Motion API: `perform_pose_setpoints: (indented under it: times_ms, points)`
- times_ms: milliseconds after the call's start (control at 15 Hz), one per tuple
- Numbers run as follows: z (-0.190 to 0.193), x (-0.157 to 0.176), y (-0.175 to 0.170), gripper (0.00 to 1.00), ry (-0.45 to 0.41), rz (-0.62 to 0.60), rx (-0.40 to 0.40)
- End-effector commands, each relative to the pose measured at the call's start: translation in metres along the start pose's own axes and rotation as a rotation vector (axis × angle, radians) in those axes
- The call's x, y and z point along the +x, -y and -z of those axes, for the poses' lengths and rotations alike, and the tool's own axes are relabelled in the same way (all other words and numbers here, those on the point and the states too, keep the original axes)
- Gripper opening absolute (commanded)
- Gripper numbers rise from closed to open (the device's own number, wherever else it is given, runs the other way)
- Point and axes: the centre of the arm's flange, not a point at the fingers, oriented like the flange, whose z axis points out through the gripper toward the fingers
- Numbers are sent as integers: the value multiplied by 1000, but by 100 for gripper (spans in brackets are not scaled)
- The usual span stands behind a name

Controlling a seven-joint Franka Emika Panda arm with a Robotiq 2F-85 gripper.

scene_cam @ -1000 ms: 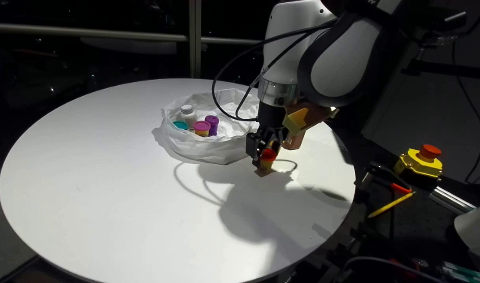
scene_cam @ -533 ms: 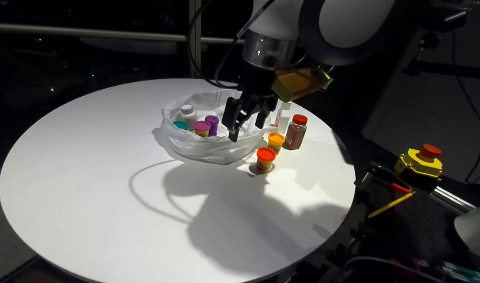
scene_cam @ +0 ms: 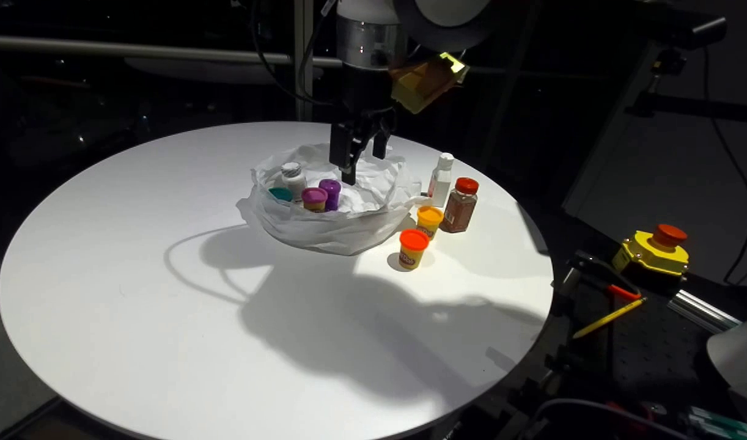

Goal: Pick up the bottles and containers from the plastic bag and put them on the table.

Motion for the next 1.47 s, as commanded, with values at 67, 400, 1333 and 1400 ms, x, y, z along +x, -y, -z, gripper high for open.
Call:
perform_pose_setpoints:
  times_ms: [67, 400, 1333, 1400]
  points:
    - [-26, 44, -29, 100, 35, 169, -62]
    - [-50, 46, -57, 100, 14, 236, -23]
    - [-95, 64, -32, 100, -73, 283, 45]
    - [-95, 67, -33, 100, -80, 279, 49]
